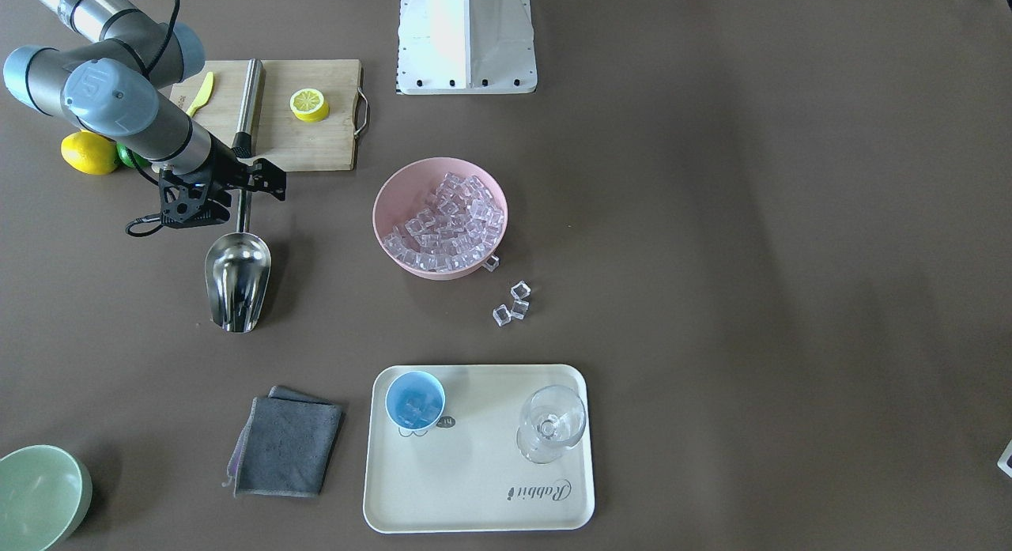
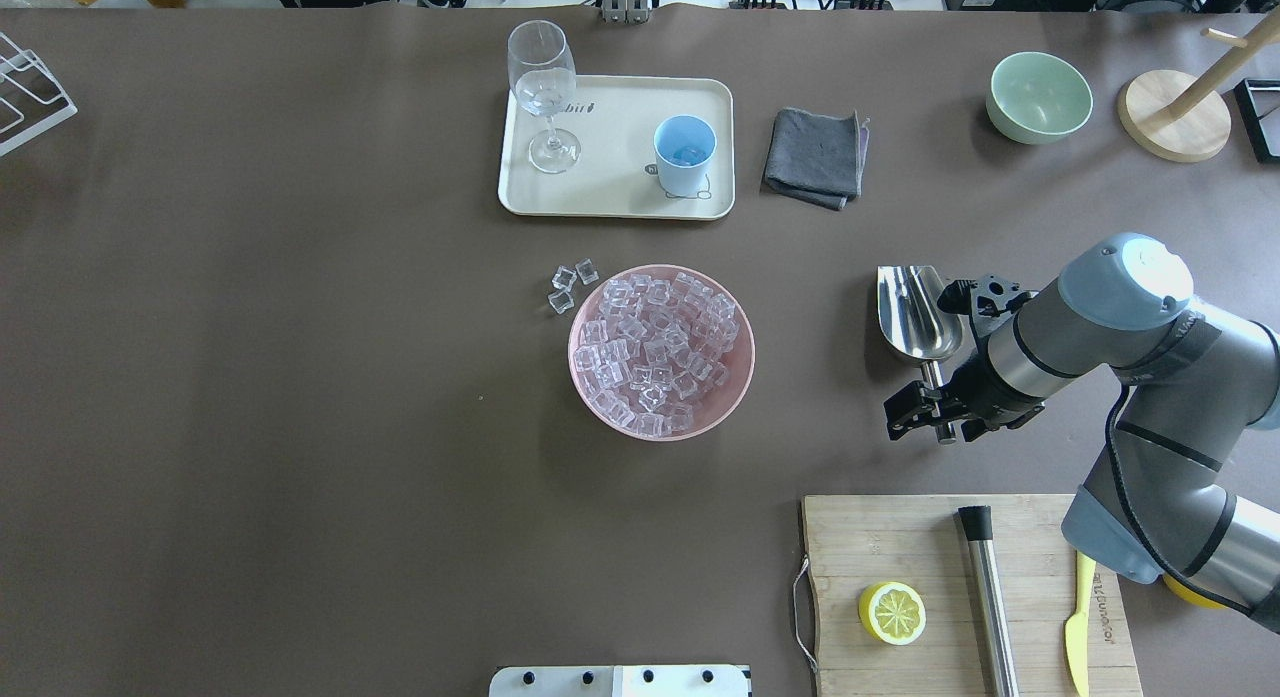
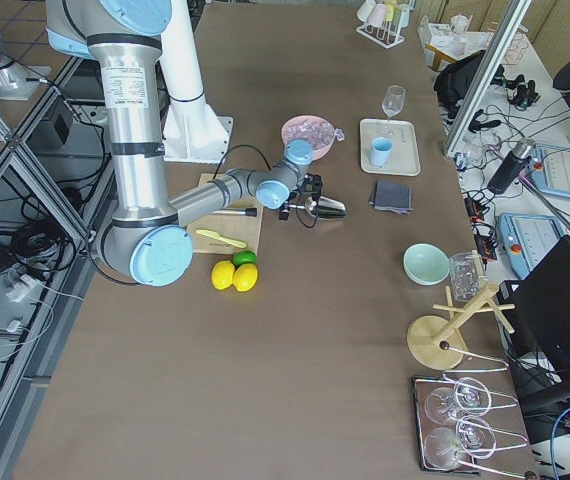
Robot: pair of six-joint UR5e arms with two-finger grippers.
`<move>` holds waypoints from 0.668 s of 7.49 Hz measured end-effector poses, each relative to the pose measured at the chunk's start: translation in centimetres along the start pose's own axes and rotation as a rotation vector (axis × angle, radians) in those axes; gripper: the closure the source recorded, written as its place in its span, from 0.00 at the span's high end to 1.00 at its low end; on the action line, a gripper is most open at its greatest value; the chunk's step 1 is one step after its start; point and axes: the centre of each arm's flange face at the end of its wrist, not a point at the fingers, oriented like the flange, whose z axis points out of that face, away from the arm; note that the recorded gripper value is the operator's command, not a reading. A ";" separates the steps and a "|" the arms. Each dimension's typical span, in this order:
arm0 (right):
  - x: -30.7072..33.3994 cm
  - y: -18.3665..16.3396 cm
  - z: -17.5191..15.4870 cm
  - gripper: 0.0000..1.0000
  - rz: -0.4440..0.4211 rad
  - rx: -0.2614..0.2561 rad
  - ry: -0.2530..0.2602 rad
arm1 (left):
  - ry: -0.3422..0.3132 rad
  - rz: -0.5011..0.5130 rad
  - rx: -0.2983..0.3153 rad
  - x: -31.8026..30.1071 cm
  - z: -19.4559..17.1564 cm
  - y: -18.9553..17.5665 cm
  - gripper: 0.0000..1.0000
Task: Put ice in cup with scoop
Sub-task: 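Lower the scoop onto the table with the right gripper, then open the right gripper and withdraw it from the scoop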
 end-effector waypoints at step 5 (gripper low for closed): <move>-0.3 -0.5 -3.2 0.99 0.017 0.005 -0.001 | 0.000 0.000 0.000 0.0 0.0 0.0 0.98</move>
